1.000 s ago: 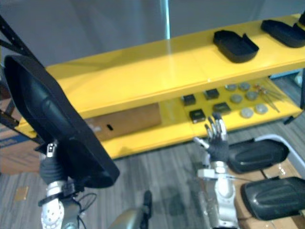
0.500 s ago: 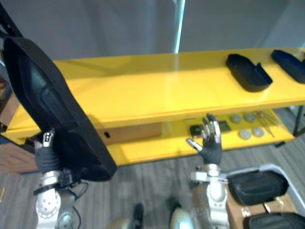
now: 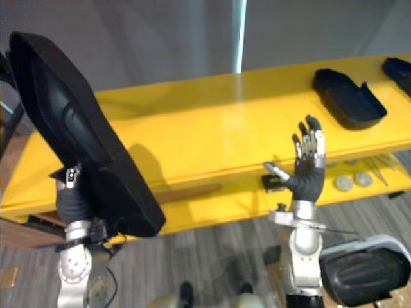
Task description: Walk over and take plastic housings, then place them on the shelf
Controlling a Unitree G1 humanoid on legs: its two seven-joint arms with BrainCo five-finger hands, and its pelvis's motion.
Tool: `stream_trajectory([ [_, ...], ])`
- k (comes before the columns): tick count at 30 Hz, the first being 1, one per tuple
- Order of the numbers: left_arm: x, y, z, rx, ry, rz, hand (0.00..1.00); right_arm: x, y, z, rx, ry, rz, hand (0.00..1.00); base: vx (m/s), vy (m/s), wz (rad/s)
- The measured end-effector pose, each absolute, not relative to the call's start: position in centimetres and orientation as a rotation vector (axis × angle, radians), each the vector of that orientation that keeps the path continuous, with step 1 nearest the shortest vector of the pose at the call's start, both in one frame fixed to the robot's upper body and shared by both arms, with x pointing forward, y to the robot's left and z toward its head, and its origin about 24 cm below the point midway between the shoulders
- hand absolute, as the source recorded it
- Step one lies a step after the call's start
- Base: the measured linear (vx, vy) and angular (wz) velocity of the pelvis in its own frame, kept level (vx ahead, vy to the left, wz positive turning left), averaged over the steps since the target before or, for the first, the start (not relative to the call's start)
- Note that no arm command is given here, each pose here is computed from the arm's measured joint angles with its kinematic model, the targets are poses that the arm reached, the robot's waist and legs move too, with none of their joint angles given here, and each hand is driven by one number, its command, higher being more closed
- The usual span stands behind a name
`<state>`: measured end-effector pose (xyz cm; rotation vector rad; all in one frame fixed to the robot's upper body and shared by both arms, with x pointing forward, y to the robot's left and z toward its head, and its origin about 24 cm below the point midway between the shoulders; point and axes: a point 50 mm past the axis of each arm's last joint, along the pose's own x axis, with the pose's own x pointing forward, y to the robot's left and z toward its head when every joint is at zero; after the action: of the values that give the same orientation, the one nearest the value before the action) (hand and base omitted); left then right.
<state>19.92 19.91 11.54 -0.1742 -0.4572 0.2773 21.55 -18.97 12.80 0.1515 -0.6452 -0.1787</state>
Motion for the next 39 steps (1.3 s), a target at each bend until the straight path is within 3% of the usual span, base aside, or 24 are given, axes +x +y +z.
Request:
stream_trajectory([
  [6, 20.6, 19.0, 11.9, -0.148, -0.454, 0.228, 1.00, 20.5, -18.2, 11.8, 0.179, -0.600, -0.127, 0.00, -0.01, -0.001, -0.16],
  [13, 25.5, 15.0, 11.6, -0.142, -0.326, 0.057, 1.00, 20.6, -16.7, 11.7, 0.187, -0.581, 0.002, 0.00, -0.02, -0.024, -0.10],
  [21, 32.2, 15.6, 7.7, -0.106, 0.034, 0.319, 1.00, 22.0, -13.3, 13.2, 0.258, -0.606, 0.253, 0.00, -0.02, -0.002, -0.27],
  [31, 36.1, 19.5, 10.2, -0.213, 0.109, 0.633, 1.00, 20.9, -10.5, 12.4, 0.321, -0.516, 0.483, 0.00, 0.00, 0.003, -0.21],
  [39, 37.6, 21.5, 13.0, -0.229, 0.111, 0.705, 1.00, 19.3, -9.3, 13.0, 0.353, -0.530, 0.553, 0.00, -0.04, -0.023, -0.10],
])
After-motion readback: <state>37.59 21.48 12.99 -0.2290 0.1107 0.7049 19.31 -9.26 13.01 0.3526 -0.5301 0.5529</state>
